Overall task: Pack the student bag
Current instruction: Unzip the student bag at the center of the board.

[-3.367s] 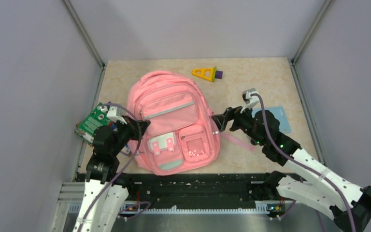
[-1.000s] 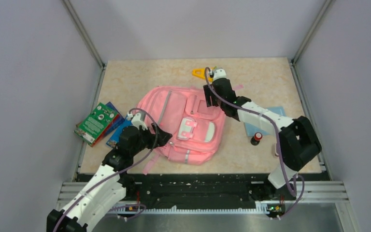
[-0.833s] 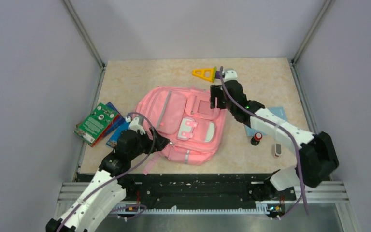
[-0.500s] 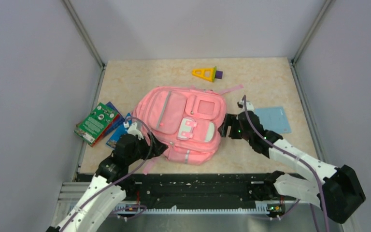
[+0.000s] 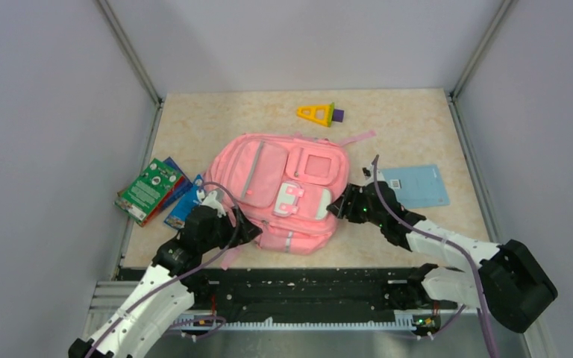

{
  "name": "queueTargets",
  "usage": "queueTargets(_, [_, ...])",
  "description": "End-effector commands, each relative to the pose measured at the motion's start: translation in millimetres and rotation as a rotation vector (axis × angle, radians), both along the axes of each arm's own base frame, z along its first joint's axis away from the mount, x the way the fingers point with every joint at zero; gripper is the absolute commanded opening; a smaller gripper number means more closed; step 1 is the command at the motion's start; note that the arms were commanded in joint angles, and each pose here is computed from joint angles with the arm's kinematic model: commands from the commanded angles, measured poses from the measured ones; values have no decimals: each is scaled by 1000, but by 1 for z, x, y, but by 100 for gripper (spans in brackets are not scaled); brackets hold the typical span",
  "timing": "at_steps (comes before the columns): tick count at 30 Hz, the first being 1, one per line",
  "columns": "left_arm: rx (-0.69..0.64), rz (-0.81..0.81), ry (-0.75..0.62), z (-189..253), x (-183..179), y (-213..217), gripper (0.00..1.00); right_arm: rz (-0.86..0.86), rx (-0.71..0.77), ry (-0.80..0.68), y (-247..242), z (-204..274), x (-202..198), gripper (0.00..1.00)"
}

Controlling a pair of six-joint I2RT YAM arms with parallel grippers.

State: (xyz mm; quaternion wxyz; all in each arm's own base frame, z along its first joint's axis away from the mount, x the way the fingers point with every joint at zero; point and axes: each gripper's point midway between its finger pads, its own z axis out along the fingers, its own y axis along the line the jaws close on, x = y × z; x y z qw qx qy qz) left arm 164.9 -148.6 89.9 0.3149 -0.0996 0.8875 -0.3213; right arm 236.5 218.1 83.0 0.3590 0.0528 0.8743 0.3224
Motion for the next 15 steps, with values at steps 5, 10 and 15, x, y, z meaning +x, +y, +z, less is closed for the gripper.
queueTargets(5, [-17, -91, -67, -1, -2, -12, 80, -45, 17, -92, 9, 18, 33, 9])
queueTargets(10, [-5, -120, -68, -7, -5, -17, 78, -133, -78, -139, -11, 27, 62, 0])
queueTargets(15, [-3, -131, -52, -16, -9, -22, 76, -148, -101, -144, -16, 31, 81, 0])
